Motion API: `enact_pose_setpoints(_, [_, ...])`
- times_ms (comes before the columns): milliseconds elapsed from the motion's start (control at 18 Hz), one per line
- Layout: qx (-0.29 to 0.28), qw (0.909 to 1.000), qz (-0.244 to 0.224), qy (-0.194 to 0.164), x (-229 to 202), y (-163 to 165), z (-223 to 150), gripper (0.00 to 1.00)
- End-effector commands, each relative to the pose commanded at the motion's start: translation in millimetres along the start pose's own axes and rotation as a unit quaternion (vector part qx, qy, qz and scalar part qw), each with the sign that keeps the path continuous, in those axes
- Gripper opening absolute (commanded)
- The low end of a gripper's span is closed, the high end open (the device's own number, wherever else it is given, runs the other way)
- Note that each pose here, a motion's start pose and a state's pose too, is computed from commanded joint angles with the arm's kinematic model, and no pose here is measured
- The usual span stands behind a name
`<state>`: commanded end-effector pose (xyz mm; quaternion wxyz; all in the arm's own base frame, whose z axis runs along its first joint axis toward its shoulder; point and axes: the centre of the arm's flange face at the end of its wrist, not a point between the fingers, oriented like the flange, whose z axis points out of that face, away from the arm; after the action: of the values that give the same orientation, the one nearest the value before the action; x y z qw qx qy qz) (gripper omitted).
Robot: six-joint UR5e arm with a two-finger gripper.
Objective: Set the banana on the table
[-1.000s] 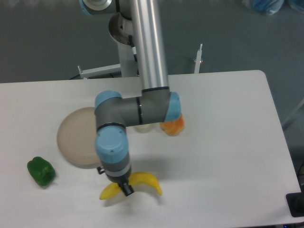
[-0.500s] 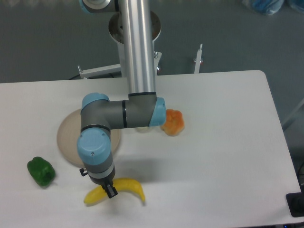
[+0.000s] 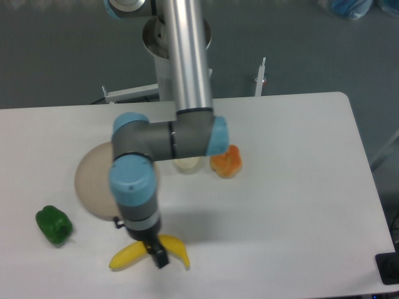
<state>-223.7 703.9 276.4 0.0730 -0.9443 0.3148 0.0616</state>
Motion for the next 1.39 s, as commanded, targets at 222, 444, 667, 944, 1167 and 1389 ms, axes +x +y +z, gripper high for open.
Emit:
enact_pose_setpoints(222, [-0.004, 0.9997, -0.023, -0.006, -47.6, 68.7, -4.8, 1.0])
enact_pose_setpoints(444, [-0.021, 0.9995, -0.023, 0.008, -74.1, 126.2, -2.6, 1.0])
enact_pose_setpoints(667, [-0.031, 0.999, 0.009, 0.032, -99.9, 165.6, -4.8, 1.0])
enact_pose_setpoints(944, [-0.036, 0.9979, 0.036, 0.041, -131.0, 226.6, 4.1, 1.0])
enact_pose_setpoints(1167, [-0.054, 0.9962, 0.05, 0.046, -135.8, 250.0, 10.3, 1.0])
enact_pose_setpoints(1389, [-0.055, 0.996, 0.051, 0.049, -137.4, 257.6, 16.9, 1.0])
